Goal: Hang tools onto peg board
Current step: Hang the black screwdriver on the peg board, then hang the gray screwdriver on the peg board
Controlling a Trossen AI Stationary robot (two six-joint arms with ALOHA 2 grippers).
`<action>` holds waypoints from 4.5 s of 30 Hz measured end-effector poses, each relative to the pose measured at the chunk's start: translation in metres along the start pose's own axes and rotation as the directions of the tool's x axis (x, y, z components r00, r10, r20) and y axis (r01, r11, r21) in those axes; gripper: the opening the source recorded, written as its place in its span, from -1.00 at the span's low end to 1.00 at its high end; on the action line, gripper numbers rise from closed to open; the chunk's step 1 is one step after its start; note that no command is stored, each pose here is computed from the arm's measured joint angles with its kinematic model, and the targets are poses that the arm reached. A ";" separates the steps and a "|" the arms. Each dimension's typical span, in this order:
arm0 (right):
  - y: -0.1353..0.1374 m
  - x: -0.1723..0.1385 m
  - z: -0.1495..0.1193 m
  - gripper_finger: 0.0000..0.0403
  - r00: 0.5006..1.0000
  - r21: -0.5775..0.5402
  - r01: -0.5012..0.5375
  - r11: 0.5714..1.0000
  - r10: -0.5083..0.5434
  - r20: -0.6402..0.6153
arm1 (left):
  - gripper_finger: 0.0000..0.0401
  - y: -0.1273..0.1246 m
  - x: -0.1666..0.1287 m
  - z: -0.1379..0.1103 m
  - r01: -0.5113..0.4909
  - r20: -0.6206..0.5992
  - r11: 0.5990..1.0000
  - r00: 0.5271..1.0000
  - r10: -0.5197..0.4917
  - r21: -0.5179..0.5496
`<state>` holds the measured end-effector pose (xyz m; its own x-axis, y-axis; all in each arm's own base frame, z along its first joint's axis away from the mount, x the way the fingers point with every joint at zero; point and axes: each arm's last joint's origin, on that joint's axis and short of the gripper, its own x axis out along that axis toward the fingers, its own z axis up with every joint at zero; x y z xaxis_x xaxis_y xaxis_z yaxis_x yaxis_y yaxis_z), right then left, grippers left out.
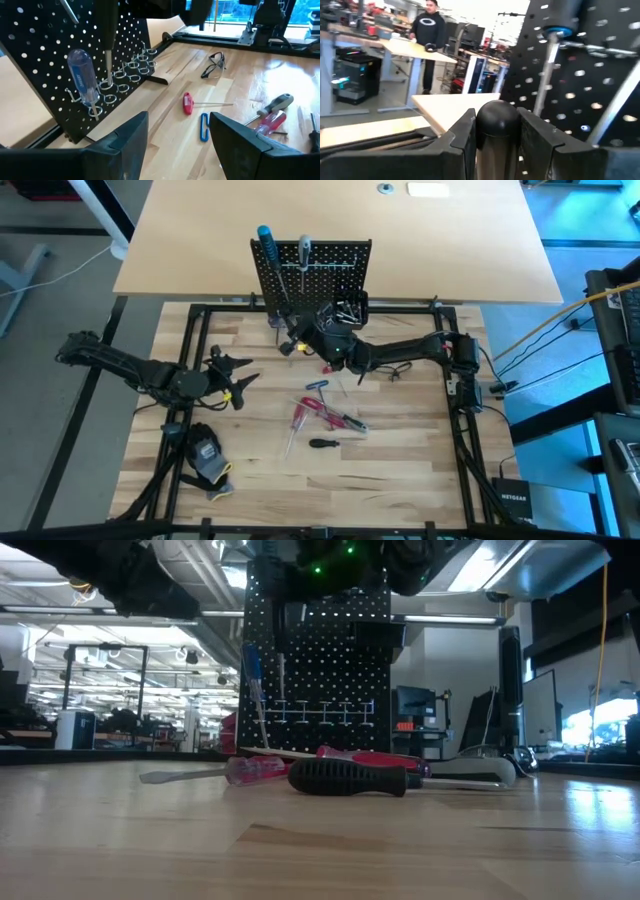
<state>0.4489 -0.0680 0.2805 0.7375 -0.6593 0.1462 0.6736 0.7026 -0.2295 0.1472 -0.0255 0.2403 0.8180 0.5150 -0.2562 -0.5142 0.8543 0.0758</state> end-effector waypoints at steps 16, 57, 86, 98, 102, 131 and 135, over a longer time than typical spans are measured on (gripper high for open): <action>0.000 0.012 -0.030 -0.42 0.998 0.058 0.029 0.998 -0.026 -0.056 | -0.01 0.000 0.000 0.000 0.000 0.002 1.000 1.000 0.000 -0.002; -0.027 0.030 -0.049 -0.37 0.991 0.157 0.075 0.985 -0.056 -0.120 | -0.01 -0.001 0.000 0.002 0.006 0.014 1.000 1.000 -0.005 -0.009; -0.022 0.027 -0.059 0.07 0.973 0.172 0.019 0.985 0.022 -0.229 | -0.01 -0.002 -0.001 0.002 0.017 0.020 1.000 1.000 -0.017 -0.007; -0.019 0.014 -0.028 0.17 0.979 0.144 -0.037 0.989 0.064 -0.194 | -0.01 -0.002 -0.001 0.002 0.018 0.018 1.000 1.000 -0.017 -0.014; -0.012 0.002 -0.011 0.17 0.974 0.141 -0.101 0.985 0.127 -0.189 | -0.01 -0.002 -0.001 0.001 0.016 0.012 1.000 1.000 -0.016 -0.013; -0.001 -0.169 -0.011 0.18 0.581 0.081 -0.545 0.835 0.445 -0.681 | -0.01 -0.019 0.014 -0.008 0.050 -0.029 0.999 0.998 -0.050 0.006; 0.000 -0.179 -0.030 0.18 0.522 0.130 -0.585 0.800 0.495 -0.694 | -0.01 -0.023 0.018 -0.012 0.049 -0.055 0.999 0.997 -0.049 -0.007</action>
<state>0.3156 0.0418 0.2258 0.6850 -0.1826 -0.7053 0.1136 0.9830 -0.1442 0.1706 -0.0365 0.2226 0.8271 0.4676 -0.3118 -0.4753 0.8780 0.0559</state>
